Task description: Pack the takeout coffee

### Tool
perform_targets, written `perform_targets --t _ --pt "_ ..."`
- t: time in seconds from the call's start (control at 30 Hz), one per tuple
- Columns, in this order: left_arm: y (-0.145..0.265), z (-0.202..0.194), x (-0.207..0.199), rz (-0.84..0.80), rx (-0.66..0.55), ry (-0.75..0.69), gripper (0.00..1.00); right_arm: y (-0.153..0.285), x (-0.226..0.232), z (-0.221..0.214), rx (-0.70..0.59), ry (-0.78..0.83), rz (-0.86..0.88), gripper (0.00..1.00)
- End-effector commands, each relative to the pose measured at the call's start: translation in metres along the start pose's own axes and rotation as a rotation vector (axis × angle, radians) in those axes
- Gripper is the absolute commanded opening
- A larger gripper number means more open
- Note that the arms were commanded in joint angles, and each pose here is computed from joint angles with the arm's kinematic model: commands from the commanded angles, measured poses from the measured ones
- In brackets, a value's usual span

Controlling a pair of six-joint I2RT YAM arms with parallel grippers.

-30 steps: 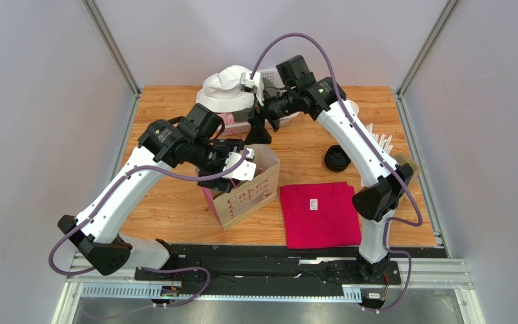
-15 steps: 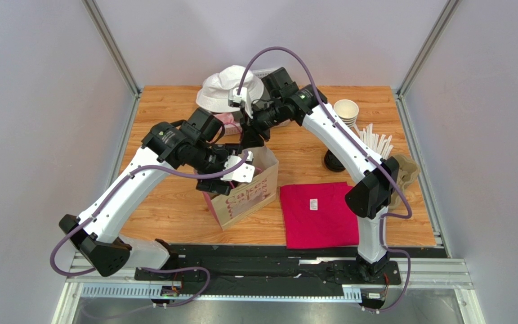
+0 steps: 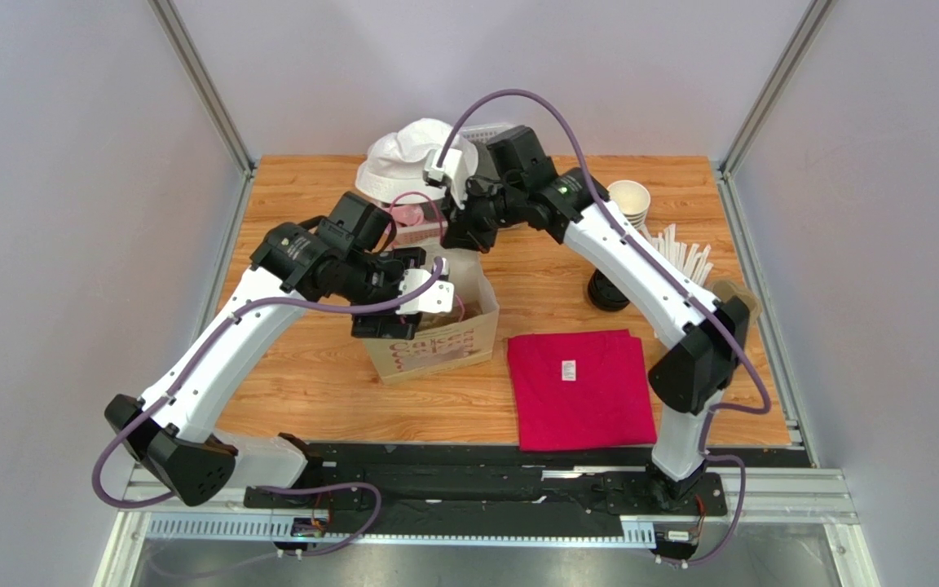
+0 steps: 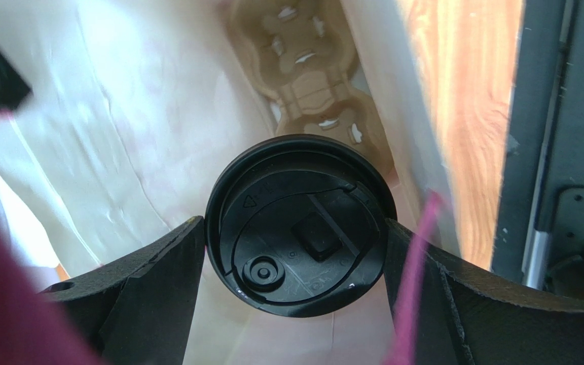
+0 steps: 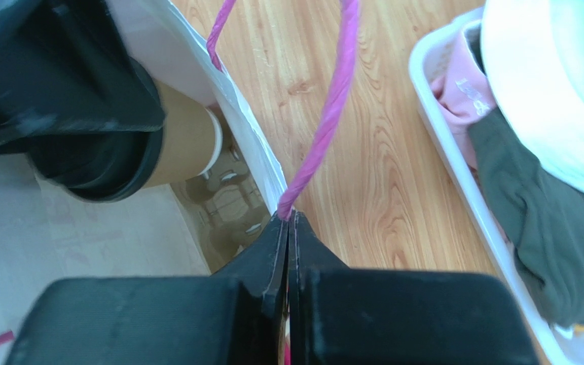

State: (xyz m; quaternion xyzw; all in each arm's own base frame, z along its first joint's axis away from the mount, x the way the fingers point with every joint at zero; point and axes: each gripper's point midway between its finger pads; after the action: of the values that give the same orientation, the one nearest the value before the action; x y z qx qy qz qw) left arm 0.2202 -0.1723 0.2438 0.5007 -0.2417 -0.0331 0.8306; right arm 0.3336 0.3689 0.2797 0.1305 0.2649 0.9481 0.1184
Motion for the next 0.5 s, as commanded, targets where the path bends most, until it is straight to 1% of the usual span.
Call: perform_targets --t 0.0,0.03,0.2,0.23,0.27,0.3,0.37,0.47 --pt "0.000 -0.007 0.009 0.093 0.016 0.023 0.23 0.044 0.010 0.052 -0.224 0.085 -0.149 0.00" --pt "-0.001 -0.008 0.015 0.125 0.021 0.025 0.23 0.055 0.015 0.059 -0.258 0.097 -0.168 0.00" --pt "-0.010 -0.014 0.013 0.184 0.020 0.058 0.23 0.057 0.016 0.046 -0.311 0.121 -0.234 0.00" --pt "-0.010 -0.012 0.016 0.208 0.005 0.070 0.23 0.059 0.017 0.046 -0.324 0.139 -0.243 0.00" --pt "-0.009 -0.011 0.014 0.223 -0.006 0.075 0.23 0.066 0.020 0.053 -0.364 0.165 -0.252 0.00" --pt "-0.007 -0.009 0.013 0.238 -0.019 0.079 0.23 0.061 0.017 0.043 -0.351 0.164 -0.257 0.00" --pt "-0.001 -0.002 0.014 0.280 -0.062 0.088 0.24 0.062 0.015 0.042 -0.365 0.185 -0.270 0.00" --pt "0.010 0.008 0.017 0.328 -0.111 0.102 0.25 0.056 0.012 0.030 -0.343 0.185 -0.273 0.00"
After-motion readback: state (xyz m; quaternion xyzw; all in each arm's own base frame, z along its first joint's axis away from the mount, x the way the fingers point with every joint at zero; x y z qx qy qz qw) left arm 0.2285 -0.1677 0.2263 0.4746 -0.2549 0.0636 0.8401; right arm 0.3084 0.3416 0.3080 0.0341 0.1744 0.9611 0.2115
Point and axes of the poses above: each gripper's point midway between its finger pads, its own y axis back along the fingers, its own x axis along the line the jaws close on, z = x × y, and after that the axes turned 12 degrees about -y, right-handed
